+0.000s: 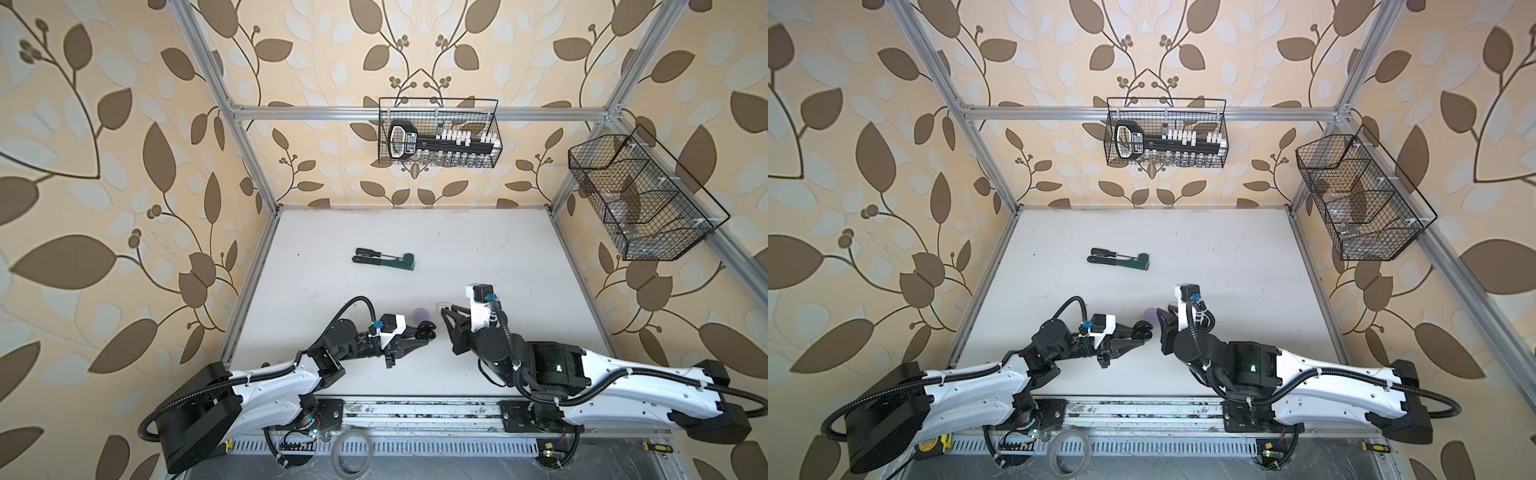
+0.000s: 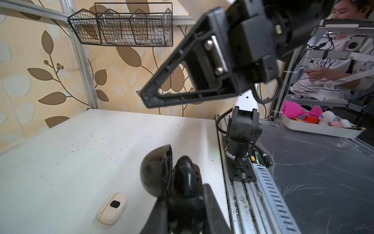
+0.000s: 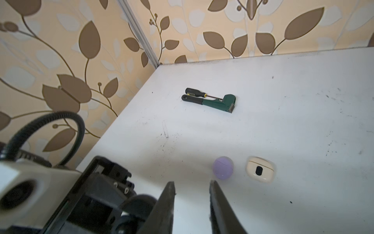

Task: Insert wireless bluetooth earbuds into charging case
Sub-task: Insert the wireless bluetooth earbud into the charging case, then close the charging case.

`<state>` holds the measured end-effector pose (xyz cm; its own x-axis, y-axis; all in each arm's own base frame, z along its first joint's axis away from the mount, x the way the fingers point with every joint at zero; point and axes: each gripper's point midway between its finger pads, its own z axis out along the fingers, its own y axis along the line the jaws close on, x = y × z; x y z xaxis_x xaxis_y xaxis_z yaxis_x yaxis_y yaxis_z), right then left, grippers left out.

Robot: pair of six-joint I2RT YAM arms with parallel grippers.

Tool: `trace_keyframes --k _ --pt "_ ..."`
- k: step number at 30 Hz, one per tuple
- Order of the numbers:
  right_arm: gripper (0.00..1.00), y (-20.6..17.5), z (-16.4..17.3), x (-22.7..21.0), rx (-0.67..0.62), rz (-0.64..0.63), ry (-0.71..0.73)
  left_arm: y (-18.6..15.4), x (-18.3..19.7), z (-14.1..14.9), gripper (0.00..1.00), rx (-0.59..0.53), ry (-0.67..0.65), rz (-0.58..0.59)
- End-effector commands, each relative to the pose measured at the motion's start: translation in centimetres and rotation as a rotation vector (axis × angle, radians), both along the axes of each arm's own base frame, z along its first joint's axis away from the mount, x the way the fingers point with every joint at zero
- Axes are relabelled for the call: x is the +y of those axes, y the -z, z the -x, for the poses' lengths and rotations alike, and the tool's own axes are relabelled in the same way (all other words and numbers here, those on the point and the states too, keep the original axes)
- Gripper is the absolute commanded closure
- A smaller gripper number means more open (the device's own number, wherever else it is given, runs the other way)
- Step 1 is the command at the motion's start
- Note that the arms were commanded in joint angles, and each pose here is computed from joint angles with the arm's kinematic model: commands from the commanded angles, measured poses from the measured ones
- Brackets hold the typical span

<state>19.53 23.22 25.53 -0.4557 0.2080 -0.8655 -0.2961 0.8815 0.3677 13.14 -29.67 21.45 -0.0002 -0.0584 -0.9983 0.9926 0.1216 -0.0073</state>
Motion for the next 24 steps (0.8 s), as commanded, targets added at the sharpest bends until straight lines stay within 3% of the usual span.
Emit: trace_keyframes --k 1,10,18,24 --pt "0.72 3.7 -0.6 0.7 0.081 0.014 -0.044 -2.1 -0.2 1.6 1.00 -0.071 0.082 0.054" --pt "0.74 1.9 1.4 5.3 0.005 -0.011 -0.212 -2.0 -0.4 1.6 1.00 -0.054 0.090 0.055" --pt "0.75 0.1 3.9 5.7 -0.109 -0.050 -0.287 -1.1 -0.1 1.3 1.00 -0.038 0.055 0.017" --pt "0.75 -1.2 5.9 5.6 -0.205 -0.105 -0.383 -0.5 0.0 2.1 1.00 -0.011 0.101 -0.004"
